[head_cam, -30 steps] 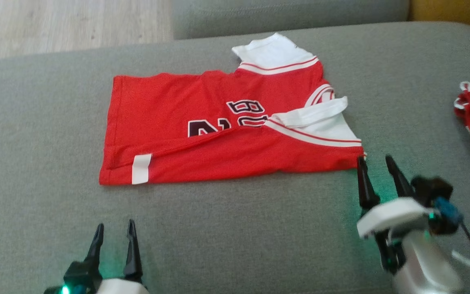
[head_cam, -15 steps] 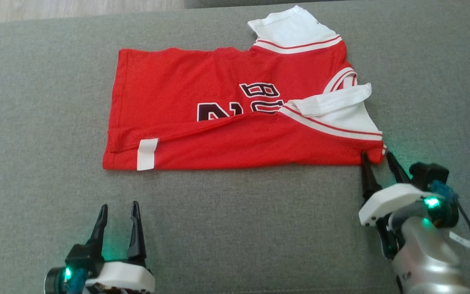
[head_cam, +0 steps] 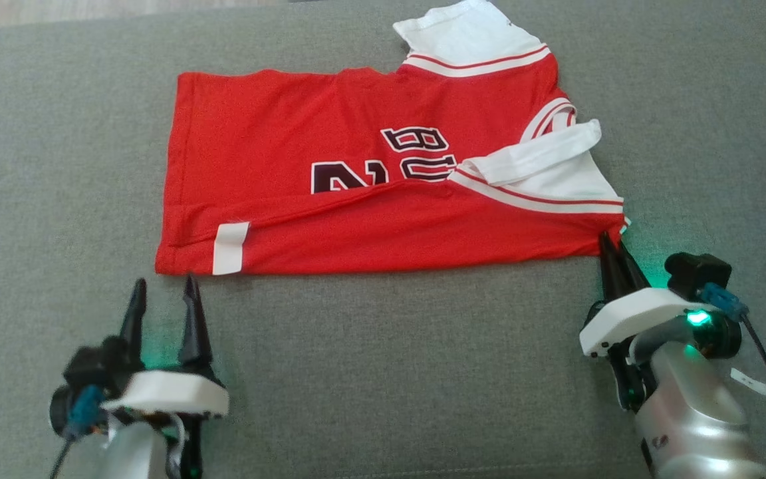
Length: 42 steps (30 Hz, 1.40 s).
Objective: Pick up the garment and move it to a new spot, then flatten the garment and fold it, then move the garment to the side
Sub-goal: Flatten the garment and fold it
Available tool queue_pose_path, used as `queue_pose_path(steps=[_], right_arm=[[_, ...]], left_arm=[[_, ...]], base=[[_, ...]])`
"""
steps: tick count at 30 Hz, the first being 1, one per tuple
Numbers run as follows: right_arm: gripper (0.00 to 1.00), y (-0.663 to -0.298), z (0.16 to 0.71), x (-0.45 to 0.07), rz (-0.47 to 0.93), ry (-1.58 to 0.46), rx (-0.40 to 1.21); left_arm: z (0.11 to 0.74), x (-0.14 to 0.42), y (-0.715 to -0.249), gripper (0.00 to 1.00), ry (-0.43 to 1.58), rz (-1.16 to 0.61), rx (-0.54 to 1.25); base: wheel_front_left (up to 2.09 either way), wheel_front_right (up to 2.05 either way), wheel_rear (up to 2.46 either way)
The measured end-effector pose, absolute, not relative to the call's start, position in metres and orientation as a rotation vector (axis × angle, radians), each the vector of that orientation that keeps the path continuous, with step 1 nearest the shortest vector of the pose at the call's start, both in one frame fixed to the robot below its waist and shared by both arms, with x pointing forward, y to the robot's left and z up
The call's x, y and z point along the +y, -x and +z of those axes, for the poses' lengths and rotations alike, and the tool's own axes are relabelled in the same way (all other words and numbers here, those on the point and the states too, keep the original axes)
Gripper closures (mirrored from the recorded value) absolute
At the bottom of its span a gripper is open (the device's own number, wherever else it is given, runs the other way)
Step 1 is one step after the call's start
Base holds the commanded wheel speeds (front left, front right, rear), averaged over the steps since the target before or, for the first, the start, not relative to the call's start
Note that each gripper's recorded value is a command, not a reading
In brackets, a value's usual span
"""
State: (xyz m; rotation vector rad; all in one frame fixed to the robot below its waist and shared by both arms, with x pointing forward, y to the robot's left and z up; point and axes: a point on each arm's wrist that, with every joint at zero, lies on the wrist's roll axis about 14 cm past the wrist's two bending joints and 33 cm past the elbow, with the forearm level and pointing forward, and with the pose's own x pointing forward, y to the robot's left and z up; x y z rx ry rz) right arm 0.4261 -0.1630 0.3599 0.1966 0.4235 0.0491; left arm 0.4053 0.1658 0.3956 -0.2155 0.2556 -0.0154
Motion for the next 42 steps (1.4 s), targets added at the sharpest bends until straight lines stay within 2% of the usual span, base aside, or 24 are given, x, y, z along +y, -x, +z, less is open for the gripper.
queue_pose_path(steps=[12, 13, 14, 15, 16, 22, 29, 32, 37, 42], right_arm=[[1.0, -0.429, 0.357, -0.166, 0.051, -0.185, 0.418], [1.0, -0.429, 0.357, -0.167, 0.049, -0.184, 0.417], [1.0, -0.429, 0.357, -0.168, 0.049, -0.185, 0.416], [1.0, -0.43, 0.357, -0.168, 0.046, -0.188, 0.413], [1.0, -0.43, 0.358, -0.169, 0.038, -0.203, 0.41], [1.0, -0.437, 0.374, -0.17, 0.017, -0.265, 0.362], [1.0, -0.473, 0.443, -0.166, 0.039, -0.317, 0.181], [1.0, -0.477, 0.466, -0.164, 0.05, -0.334, 0.135], [1.0, -0.455, 0.471, -0.165, 0.06, -0.338, 0.142], [1.0, -0.405, 0.422, -0.171, 0.017, -0.388, 0.265]], left_arm=[[0.357, 0.162, -0.429, 0.0, 0.237, -0.021, 0.381], [0.355, 0.161, -0.43, 0.25, 0.238, -0.021, 0.388], [0.354, 0.16, -0.431, 0.79, 0.239, -0.022, 0.391], [0.352, 0.16, -0.431, 0.79, 0.239, -0.022, 0.397], [0.351, 0.158, -0.432, 1.0, 0.238, -0.027, 0.4], [0.364, 0.153, -0.437, 1.0, 0.252, -0.047, 0.369], [0.44, 0.159, -0.461, 1.0, 0.245, -0.077, 0.137], [0.46, 0.165, -0.46, 1.0, 0.23, -0.077, 0.085], [0.456, 0.169, -0.434, 1.0, 0.241, -0.056, 0.104], [0.407, 0.171, -0.379, 1.0, 0.284, -0.009, 0.247]], base=[[0.0, 0.0, 0.0], [0.0, 0.0, 0.0], [0.0, 0.0, 0.0], [0.0, 0.0, 0.0], [0.0, 0.0, 0.0], [0.0, 0.0, 0.0], [0.0, 0.0, 0.0], [0.0, 0.0, 0.0], [0.0, 0.0, 0.0], [0.0, 0.0, 0.0]])
